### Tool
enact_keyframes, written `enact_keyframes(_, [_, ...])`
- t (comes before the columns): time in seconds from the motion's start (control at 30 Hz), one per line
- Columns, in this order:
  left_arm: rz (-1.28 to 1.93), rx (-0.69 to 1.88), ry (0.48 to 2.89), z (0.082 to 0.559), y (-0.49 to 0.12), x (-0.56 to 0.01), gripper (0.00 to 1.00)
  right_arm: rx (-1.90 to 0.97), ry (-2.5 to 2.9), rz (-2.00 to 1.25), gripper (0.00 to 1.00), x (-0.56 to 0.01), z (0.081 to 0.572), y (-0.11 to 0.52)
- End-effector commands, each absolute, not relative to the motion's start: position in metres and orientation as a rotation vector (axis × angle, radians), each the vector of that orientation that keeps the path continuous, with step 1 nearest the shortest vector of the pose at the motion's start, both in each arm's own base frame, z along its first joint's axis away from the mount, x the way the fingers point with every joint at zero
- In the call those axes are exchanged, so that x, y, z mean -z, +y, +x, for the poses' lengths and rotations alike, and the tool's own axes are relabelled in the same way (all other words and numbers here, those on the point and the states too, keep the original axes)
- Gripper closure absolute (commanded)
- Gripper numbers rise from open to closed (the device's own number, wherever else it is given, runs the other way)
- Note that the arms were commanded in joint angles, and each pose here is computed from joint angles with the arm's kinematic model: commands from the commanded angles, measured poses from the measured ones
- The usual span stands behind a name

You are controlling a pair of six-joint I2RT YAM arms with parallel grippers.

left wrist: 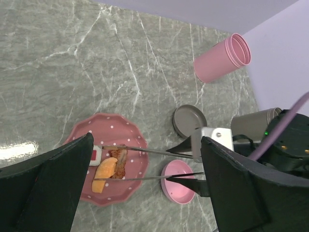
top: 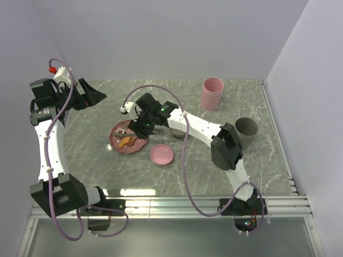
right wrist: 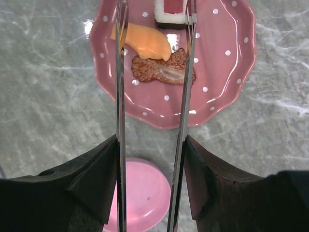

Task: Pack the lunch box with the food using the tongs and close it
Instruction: Pick up the food using the clamp

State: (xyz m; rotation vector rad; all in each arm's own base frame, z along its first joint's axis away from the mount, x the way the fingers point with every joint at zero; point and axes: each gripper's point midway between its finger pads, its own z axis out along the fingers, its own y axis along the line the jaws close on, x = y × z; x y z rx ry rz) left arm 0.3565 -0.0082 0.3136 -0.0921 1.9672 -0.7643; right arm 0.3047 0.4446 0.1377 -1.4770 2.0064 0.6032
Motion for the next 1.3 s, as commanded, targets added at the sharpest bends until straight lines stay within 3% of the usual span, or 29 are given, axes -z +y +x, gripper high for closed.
enact_keyframes(0.0, [-0.049, 0.734, 1.944, 0.357, -0.005, -0.318, 0.01, -0.601, 1.953, -1.441, 0.40, -0.154, 0.315, 0.459])
enact_keyframes(0.8, [-0.057, 0.714, 1.945, 0.358, 0.003, -0.310, 0.01, -0.561, 1.991, -1.457, 0.39, -0.113, 0.326, 0.471])
enact_keyframes(1.0, [-0.064, 0.716, 1.946, 0.357, 0.002, -0.308, 0.01, -0.568, 1.984, -1.451, 0.42, -0.115, 0.327, 0.474])
enact_keyframes(1.27, [-0.068, 0.708, 1.942, 0.355, 0.003, -0.309, 0.01, -0.565, 1.967, -1.440, 0.55, -0.126, 0.327, 0.473])
